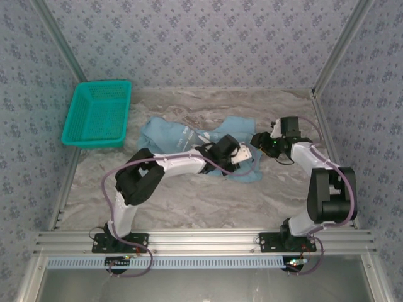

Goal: Fold the inside-out t-shirt

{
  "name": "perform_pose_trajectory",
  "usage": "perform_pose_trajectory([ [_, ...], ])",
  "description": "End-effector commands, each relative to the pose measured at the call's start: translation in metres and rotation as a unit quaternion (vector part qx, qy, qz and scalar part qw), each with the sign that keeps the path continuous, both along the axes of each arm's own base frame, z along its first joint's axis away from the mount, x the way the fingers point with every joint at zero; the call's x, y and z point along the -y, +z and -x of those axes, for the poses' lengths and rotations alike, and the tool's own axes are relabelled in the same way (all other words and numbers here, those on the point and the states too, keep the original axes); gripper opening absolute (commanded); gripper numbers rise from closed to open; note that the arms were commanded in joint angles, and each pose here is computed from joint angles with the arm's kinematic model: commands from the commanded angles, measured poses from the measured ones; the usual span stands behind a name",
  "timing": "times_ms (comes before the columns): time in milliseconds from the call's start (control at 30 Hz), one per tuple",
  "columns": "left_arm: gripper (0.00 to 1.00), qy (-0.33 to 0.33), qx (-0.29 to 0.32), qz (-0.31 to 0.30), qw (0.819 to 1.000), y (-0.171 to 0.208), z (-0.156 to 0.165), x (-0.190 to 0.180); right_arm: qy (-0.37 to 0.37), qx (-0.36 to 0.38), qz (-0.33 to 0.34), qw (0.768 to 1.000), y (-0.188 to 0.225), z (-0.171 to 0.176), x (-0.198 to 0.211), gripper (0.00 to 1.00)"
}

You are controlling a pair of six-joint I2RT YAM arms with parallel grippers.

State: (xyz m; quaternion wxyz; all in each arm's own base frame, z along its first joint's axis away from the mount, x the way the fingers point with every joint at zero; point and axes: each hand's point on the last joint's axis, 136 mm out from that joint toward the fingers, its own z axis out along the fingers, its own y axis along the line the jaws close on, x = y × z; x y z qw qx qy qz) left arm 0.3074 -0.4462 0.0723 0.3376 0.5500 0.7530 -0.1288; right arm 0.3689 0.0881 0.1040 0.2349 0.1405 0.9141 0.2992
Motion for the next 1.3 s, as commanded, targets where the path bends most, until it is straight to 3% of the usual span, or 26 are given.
perform_pose_trajectory([
  [0, 0.27, -0.008, -0.081, 0.073, 0.994, 0.033, 0.0, 0.005, 0.001, 0.002, 0.035, 0.999, 0.001, 0.013, 0.01, 0.52],
  [167, 0.27, 0.022, -0.161, 0.102, 0.982, 0.031, -0.025, -0.011, 0.004, 0.005, 0.045, 0.999, 0.001, 0.018, 0.011, 0.52],
  [333, 0.27, 0.068, -0.185, 0.119, 0.973, 0.029, -0.056, -0.028, 0.011, 0.003, 0.05, 0.999, -0.001, 0.02, 0.008, 0.52],
  [433, 0.36, 0.083, -0.192, 0.119, 0.971, 0.03, -0.064, -0.04, 0.021, -0.003, 0.058, 0.998, -0.006, 0.025, 0.004, 0.52],
  [500, 0.46, 0.062, -0.194, 0.123, 0.971, 0.038, -0.051, -0.043, 0.027, -0.012, 0.058, 0.998, -0.012, 0.031, 0.002, 0.53],
  [600, 0.55, 0.027, -0.152, 0.103, 0.983, 0.045, -0.021, -0.045, 0.032, -0.025, 0.057, 0.998, -0.018, 0.038, 0.003, 0.53],
  [767, 0.58, -0.027, -0.022, 0.018, 0.999, 0.031, 0.022, -0.042, 0.029, -0.025, 0.052, 0.998, -0.02, 0.038, 0.006, 0.53],
  [1000, 0.51, -0.052, 0.004, -0.055, 0.997, -0.002, 0.019, -0.024, 0.031, -0.025, 0.034, 0.999, -0.018, 0.037, 0.004, 0.53],
  [1267, 0.13, -0.037, -0.032, 0.009, 0.999, 0.014, 0.008, -0.007, 0.031, -0.023, 0.038, 0.999, -0.014, 0.044, 0.006, 0.54],
])
